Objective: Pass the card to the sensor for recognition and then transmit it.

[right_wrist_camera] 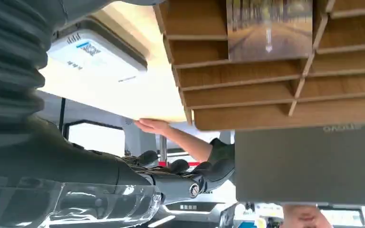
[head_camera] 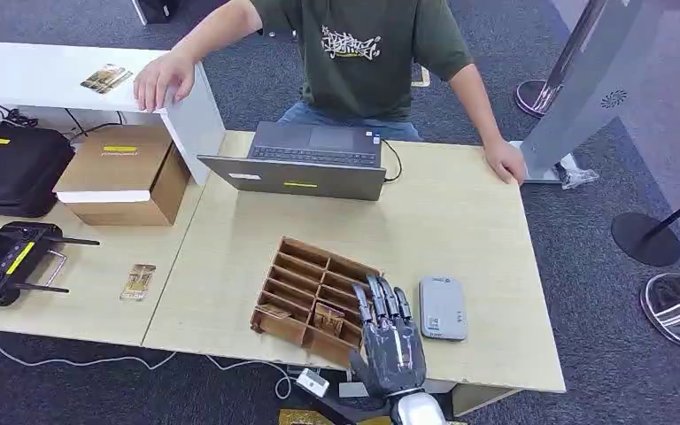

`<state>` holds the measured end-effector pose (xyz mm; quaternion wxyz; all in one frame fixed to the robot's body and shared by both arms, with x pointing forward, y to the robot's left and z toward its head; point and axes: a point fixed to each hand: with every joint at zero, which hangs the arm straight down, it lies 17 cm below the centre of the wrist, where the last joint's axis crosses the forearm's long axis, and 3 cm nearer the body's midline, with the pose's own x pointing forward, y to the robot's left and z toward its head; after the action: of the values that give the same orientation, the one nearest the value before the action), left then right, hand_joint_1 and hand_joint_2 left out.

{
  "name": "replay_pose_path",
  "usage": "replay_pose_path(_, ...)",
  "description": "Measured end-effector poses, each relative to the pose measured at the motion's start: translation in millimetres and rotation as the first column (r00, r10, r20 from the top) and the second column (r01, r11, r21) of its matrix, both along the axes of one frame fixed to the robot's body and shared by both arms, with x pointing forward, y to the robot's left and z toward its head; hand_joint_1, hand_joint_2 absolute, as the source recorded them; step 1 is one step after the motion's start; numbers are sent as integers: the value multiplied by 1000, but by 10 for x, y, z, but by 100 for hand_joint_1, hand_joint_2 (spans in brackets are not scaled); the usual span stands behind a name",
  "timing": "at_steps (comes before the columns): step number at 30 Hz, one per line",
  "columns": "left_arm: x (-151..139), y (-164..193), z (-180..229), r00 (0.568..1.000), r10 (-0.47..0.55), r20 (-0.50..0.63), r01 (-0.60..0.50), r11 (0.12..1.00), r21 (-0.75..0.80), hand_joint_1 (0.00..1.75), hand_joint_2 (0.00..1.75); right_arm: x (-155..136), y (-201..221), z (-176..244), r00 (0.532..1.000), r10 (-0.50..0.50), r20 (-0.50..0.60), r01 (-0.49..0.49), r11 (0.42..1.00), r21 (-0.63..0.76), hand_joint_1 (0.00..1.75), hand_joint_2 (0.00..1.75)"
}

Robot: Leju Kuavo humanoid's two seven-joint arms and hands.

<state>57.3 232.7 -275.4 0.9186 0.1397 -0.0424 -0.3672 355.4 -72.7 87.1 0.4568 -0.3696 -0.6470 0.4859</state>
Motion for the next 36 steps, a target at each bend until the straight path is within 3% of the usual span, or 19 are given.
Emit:
replay_pose_path(6, 6, -4, 0, 1000, -1, 3, 1, 1000, -2, 0, 0, -9, -11, 181, 999, 1, 41, -1, 1000, 18, 0, 175)
replay_pose_path(14, -2, 13, -1, 1000, 0, -3, 0, 1000, 3, 0, 0, -102, 141, 19, 990, 95, -101, -89, 994, 60, 0, 175)
replay_pose_path(30, -18, 40, -7, 1000, 23, 1, -23, 1000, 1, 0, 0, -191, 305, 29, 979, 190, -77, -185, 981, 64, 0, 175)
replay_pose_path(36, -34, 62, -10, 999, 36, -2, -36, 999, 3, 0, 0, -225, 425, -155, 957, 239, -166, -239, 971, 19, 0, 175)
